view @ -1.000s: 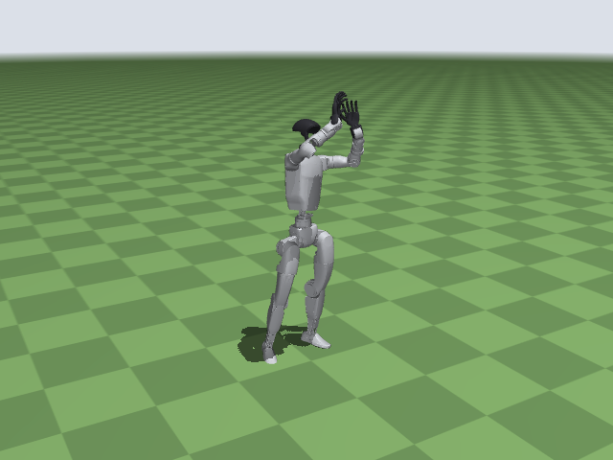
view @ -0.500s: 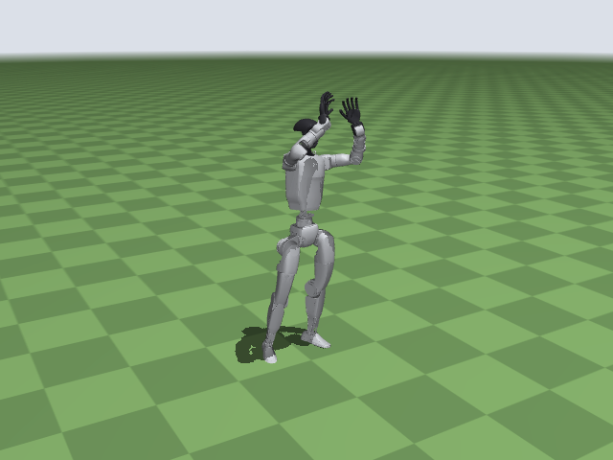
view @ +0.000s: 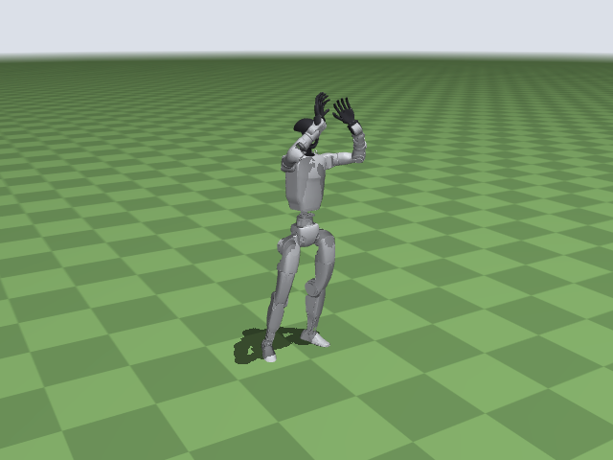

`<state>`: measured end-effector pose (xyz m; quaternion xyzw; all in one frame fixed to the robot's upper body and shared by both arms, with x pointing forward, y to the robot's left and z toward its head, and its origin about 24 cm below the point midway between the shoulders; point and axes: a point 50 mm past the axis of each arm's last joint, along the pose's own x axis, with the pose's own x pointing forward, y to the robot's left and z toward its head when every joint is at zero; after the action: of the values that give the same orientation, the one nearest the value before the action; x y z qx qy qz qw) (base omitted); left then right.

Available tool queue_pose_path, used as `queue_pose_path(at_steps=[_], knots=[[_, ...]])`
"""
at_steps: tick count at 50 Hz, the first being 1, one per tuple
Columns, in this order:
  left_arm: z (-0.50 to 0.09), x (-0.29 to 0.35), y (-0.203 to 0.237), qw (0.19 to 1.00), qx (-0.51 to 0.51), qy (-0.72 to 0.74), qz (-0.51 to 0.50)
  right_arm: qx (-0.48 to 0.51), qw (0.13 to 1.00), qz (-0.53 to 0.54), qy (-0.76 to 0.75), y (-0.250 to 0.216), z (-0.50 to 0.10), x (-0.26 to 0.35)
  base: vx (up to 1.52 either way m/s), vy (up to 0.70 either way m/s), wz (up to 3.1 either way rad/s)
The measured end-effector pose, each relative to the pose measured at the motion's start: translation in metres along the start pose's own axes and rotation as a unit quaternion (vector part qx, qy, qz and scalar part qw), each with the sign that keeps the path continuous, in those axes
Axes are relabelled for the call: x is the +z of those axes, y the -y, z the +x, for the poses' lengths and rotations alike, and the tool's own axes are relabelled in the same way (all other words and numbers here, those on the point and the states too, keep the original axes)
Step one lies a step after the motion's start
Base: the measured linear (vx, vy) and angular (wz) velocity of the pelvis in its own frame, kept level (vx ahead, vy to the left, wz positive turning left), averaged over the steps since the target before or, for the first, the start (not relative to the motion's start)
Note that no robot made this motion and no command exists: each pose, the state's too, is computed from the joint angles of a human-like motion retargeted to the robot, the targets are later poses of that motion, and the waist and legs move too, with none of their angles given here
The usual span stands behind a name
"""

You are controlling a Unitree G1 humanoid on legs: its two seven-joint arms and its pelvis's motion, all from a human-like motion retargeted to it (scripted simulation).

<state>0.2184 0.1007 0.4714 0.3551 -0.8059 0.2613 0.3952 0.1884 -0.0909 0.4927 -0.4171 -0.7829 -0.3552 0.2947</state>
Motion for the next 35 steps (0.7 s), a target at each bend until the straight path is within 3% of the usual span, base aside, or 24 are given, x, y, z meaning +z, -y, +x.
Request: queue_pose_path(at_steps=[5, 8, 13, 17, 21, 23, 28, 31, 35], knots=[[0.023, -0.071, 0.039, 0.980, -0.077, -0.162, 0.084, 0.026, 0.976, 0.014, -0.216, -0.054, 0.025, -0.045, 0.00, 0.00, 0.00], [0.015, -0.076, 0.043, 0.977, -0.113, -0.157, 0.095, 0.040, 0.967, 0.040, -0.250, -0.064, 0.017, -0.048, 0.00, 0.00, 0.00], [-0.015, -0.032, 0.016, 0.996, -0.028, -0.079, 0.006, 0.027, 0.994, 0.044, -0.101, -0.030, -0.016, -0.018, 0.00, 0.00, 0.00], [-0.072, 0.014, -0.029, 0.995, -0.011, -0.060, -0.083, 0.024, 0.991, 0.131, -0.022, 0.020, -0.051, 0.020, 0.00, 0.00, 0.00], [-0.082, 0.037, -0.046, 0.993, -0.017, -0.034, -0.110, 0.004, 0.987, 0.161, 0.020, 0.039, -0.050, 0.040, 0.00, 0.00, 0.00], [-0.069, 0.031, -0.039, 0.995, -0.016, -0.032, -0.097, -0.003, 0.993, 0.119, 0.018, 0.030, -0.038, 0.035, 0.00, 0.00, 0.00], [-0.020, -0.016, 0.029, 0.990, -0.046, -0.120, -0.064, 0.043, 0.998, -0.001, -0.046, -0.032, -0.009, -0.004, 0.00, 0.00, 0.00], [-0.001, -0.039, 0.058, 0.979, -0.097, -0.175, -0.034, 0.084, 0.989, -0.006, -0.118, -0.059, -0.005, -0.024, 0.00, 0.00, 0.00], [0.001, -0.043, 0.064, 0.977, -0.117, -0.174, -0.026, 0.077, 0.981, 0.026, -0.178, -0.066, -0.010, -0.029, 0.00, 0.00, 0.00]])
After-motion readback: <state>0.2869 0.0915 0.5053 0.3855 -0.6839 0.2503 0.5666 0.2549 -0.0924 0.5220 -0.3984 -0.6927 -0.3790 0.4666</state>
